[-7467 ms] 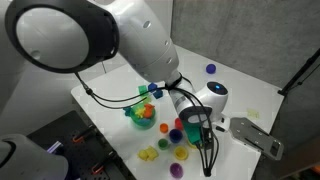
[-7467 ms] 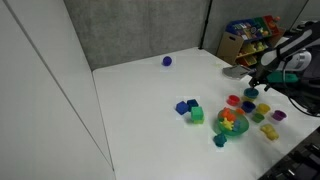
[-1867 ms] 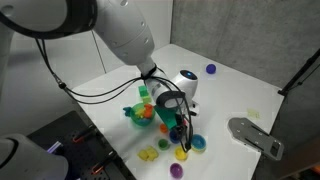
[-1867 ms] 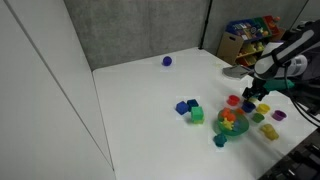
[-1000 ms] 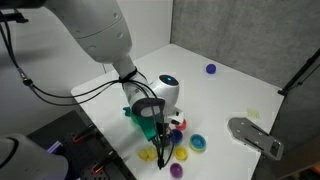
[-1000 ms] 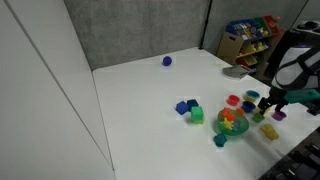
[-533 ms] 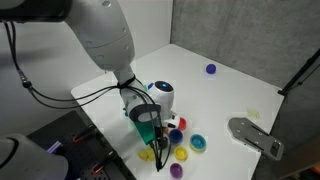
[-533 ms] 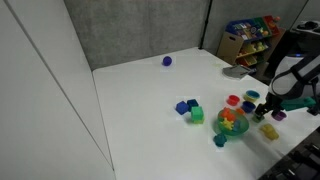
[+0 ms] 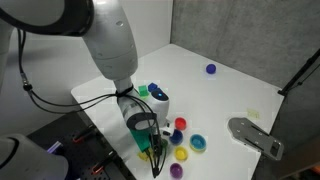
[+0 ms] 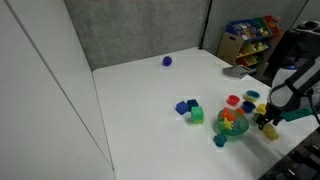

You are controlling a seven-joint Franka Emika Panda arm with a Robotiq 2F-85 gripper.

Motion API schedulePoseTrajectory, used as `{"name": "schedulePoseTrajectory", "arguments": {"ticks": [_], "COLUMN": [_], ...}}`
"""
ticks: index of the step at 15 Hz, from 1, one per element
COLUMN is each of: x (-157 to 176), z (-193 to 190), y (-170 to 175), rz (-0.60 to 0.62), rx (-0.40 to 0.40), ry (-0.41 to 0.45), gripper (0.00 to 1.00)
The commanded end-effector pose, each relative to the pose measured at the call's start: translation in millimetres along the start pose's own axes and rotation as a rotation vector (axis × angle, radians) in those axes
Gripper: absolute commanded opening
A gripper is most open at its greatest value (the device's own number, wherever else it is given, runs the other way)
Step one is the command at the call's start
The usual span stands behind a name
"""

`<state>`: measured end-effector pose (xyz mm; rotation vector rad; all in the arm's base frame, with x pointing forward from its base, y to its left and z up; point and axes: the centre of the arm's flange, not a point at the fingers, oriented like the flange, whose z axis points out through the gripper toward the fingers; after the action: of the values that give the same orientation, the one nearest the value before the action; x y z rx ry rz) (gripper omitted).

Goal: Put the light-blue cup in the yellow one, then place the yellow toy in the bowl

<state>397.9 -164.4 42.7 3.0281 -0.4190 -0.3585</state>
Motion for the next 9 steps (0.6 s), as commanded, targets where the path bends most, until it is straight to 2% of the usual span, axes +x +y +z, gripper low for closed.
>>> {"name": "schedulePoseTrajectory", "arguments": {"ticks": [1, 4, 6, 9], "x": [-6.9, -8.3, -9.2, -12.4], "z": [7.8, 13.5, 10.8, -2.8], "y": [2.8, 6.9, 6.9, 0.7], "rz": [-0.004, -0.012, -0.022, -0.045], "rx": [-0.043, -0.068, -0.073, -0.068], "ry": [-0.008, -0.021, -0.022, -0.010], "gripper": [0.73, 0.47, 0.34, 0.30]}}
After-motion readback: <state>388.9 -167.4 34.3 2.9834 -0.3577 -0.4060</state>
